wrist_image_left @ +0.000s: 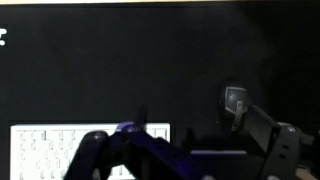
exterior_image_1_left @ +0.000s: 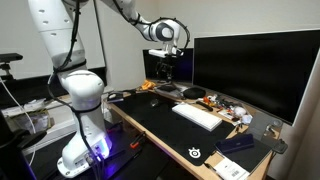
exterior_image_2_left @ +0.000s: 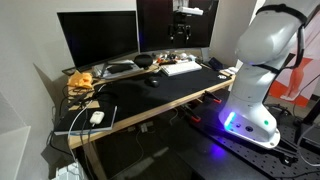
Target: Pick the pen from the bottom right side of the table and place it on the black mat
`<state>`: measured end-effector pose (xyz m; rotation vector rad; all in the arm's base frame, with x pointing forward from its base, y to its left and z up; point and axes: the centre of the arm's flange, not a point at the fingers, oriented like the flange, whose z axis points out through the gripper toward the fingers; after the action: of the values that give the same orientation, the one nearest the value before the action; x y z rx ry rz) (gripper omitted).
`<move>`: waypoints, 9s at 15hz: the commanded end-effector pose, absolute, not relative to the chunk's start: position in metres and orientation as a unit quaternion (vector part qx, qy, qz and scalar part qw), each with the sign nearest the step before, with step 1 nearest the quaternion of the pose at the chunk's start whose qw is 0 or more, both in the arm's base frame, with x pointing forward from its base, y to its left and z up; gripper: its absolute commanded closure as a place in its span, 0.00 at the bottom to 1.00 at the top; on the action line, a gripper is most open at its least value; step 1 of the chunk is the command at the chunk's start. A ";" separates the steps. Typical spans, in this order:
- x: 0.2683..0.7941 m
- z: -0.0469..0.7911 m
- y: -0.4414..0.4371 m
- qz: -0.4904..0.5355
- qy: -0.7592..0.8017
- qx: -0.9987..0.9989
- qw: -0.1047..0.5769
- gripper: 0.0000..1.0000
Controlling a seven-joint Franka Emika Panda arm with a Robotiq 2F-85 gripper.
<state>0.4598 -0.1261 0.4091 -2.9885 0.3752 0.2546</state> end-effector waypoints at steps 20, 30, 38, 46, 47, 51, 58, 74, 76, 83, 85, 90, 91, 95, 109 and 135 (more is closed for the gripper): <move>0.395 0.412 -0.242 0.044 0.325 -0.940 0.088 0.00; 0.390 0.411 -0.253 0.033 0.347 -0.935 0.067 0.00; 0.335 0.405 -0.324 0.024 0.427 -0.902 0.056 0.00; 0.297 0.372 -0.369 0.051 0.496 -0.864 0.075 0.00; 0.294 0.367 -0.374 0.055 0.505 -0.858 0.078 0.00; 0.290 0.344 -0.392 0.055 0.551 -0.829 0.085 0.00; 0.282 0.307 -0.420 0.051 0.628 -0.774 0.057 0.00; 0.277 0.300 -0.424 0.041 0.659 -0.748 0.065 0.00; 0.274 0.297 -0.435 0.036 0.678 -0.730 0.073 0.00; 0.260 0.273 -0.480 0.027 0.741 -0.667 0.076 0.00; 0.257 0.259 -0.490 0.023 0.761 -0.645 0.062 0.00; 0.249 0.228 -0.501 0.008 0.795 -0.606 0.021 0.00; 0.248 0.221 -0.501 0.005 0.799 -0.601 0.013 0.00; 0.241 0.203 -0.497 0.008 0.808 -0.589 -0.008 0.00; 0.221 0.162 -0.482 0.015 0.806 -0.590 -0.047 0.08; 0.199 0.222 -0.425 -0.036 0.755 -0.654 -0.017 0.95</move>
<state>0.2114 -0.4483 0.2015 -2.0520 2.4468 -0.0617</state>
